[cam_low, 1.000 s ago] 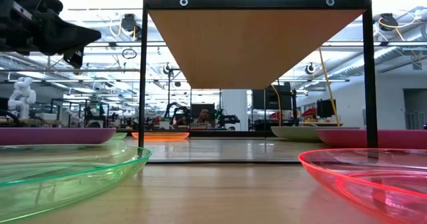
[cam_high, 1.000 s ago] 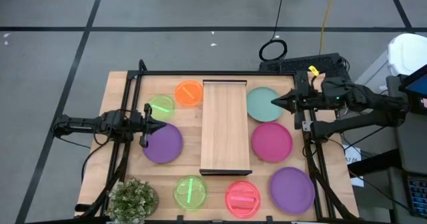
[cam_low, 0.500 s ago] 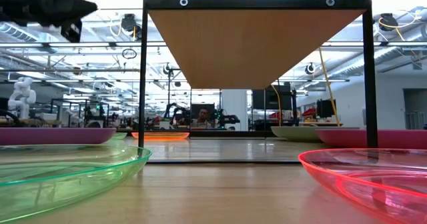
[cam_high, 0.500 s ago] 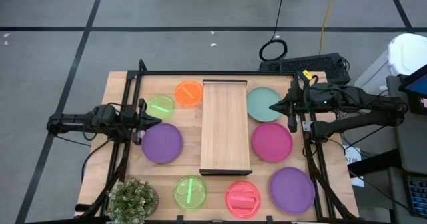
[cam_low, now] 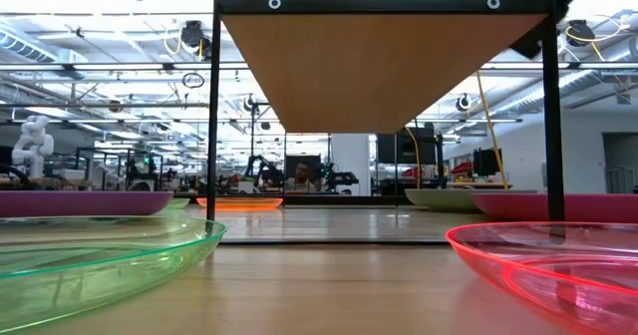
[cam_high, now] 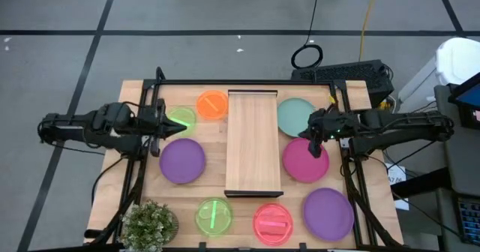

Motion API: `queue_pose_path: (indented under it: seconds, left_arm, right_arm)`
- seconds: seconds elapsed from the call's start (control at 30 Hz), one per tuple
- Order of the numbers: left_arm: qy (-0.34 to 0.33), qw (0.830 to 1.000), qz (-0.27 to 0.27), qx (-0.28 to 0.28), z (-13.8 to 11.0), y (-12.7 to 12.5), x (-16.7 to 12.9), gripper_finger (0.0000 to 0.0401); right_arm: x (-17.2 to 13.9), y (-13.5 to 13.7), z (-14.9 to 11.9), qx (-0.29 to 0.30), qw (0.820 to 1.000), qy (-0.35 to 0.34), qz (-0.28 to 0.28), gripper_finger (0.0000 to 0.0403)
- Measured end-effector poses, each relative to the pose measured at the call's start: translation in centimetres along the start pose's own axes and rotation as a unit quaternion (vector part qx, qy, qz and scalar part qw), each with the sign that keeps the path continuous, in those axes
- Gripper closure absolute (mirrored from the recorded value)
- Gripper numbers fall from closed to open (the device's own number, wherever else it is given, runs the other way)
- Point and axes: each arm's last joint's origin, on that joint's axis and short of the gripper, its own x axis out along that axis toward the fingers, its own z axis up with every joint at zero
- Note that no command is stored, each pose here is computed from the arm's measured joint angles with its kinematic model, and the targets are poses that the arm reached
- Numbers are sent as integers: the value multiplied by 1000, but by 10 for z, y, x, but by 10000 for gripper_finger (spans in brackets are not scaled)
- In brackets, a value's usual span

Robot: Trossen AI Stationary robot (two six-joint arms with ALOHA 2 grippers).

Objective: Place and stack plates onto a shelf
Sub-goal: Put the pink plate on the shelf

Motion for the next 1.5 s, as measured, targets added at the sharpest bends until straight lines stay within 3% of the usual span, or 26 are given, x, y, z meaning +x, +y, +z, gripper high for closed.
queue_pose_path:
  seconds: [0.27, 0.57, 0.73, 0.87, 1.0, 1.27, 1.5]
  left_arm:
    - [101, 995, 6, -1, -14, -2, 36, 400]
    - [181, 983, 10, 4, -31, -2, 49, 400]
    - [188, 982, 2, 4, -32, -5, 50, 400]
    - [195, 980, -7, -26, -34, -11, 50, 400]
    - [202, 978, -20, -53, -35, -19, 50, 400]
    - [208, 976, -37, -58, -39, -34, 56, 400]
    - [214, 974, -52, -59, -43, -45, 64, 400]
  right_arm:
    - [19, 12, -32, 3, 997, 75, 26, 403]
    - [34, 36, -49, -22, 993, 116, 18, 403]
    - [41, 49, -60, -27, 988, 148, 15, 403]
    - [46, 58, -70, -35, 985, 166, 9, 403]
    - [50, 66, -78, -44, 985, 166, -7, 403]
    - [51, 81, -90, -50, 991, 124, -22, 403]
    - [56, 92, -103, -47, 989, 136, -17, 402]
